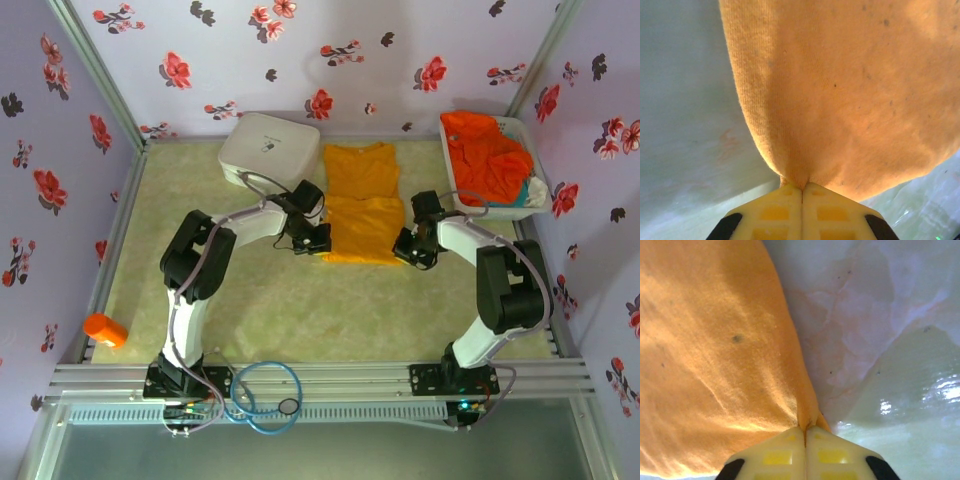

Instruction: Fold and stack the t-shirts

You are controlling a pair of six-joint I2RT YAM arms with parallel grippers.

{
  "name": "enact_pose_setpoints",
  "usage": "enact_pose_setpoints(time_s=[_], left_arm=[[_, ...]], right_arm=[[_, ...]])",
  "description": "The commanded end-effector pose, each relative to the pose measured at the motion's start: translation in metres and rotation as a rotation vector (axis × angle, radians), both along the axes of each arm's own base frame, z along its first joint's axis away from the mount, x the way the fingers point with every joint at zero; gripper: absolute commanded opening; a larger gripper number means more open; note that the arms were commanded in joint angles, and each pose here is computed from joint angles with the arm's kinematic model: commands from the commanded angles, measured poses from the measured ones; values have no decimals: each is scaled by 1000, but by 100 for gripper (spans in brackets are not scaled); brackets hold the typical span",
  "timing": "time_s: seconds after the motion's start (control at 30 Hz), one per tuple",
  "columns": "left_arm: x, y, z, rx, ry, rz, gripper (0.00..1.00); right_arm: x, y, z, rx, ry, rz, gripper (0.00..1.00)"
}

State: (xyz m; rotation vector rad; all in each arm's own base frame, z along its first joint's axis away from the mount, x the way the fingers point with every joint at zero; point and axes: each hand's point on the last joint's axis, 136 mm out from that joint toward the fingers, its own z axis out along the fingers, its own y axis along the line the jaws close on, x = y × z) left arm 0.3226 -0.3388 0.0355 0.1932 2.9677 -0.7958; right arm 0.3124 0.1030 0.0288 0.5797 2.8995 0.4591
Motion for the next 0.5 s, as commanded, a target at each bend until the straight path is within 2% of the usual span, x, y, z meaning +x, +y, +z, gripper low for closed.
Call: enact_pose_setpoints(time_s=[0.0,0.47], left_arm=[[-11,12,-3,88,10,-78,0],[-52,25,7,171,34,-223,0]], right_arm=[[-6,-8,0,-59,32,33,0],[-46,-17,15,-91,103,108,0]])
